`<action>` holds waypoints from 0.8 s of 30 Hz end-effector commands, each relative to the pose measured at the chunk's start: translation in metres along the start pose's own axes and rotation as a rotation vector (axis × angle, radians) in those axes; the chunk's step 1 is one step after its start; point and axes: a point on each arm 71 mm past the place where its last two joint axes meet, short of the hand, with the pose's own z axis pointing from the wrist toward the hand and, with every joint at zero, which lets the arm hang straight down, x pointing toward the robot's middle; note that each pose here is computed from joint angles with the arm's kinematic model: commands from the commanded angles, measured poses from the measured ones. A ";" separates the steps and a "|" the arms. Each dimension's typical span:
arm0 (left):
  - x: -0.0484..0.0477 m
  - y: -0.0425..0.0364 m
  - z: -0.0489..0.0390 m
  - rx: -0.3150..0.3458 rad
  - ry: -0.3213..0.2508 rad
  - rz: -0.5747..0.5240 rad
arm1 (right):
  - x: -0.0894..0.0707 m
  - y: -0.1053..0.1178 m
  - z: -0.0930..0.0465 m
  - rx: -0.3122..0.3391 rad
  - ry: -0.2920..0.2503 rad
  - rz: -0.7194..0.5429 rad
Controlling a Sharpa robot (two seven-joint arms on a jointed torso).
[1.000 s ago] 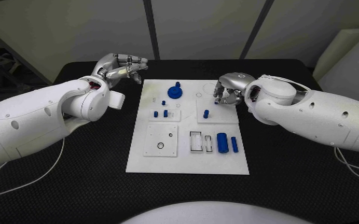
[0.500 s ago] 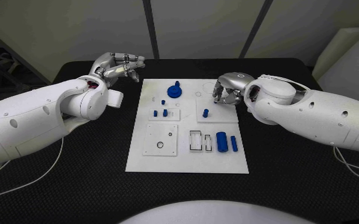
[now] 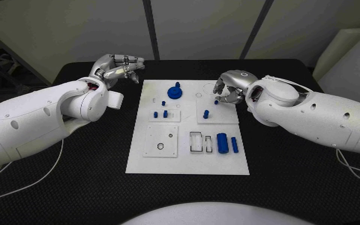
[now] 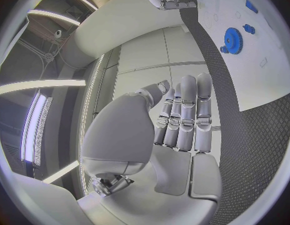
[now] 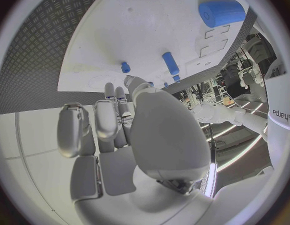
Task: Assemble the parts on the task board
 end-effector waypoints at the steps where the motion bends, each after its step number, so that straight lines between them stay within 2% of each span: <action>1: -0.0012 -0.0018 0.0004 0.022 -0.016 -0.001 | -0.007 0.000 -0.001 0.001 -0.085 0.044; 15: -0.0022 0.0017 -0.0004 0.013 -0.022 0.000 | -0.006 0.003 -0.011 -0.011 -0.018 0.077; 24: -0.0030 0.0018 -0.0008 0.022 -0.036 -0.035 | -0.001 0.001 -0.008 0.017 0.035 0.077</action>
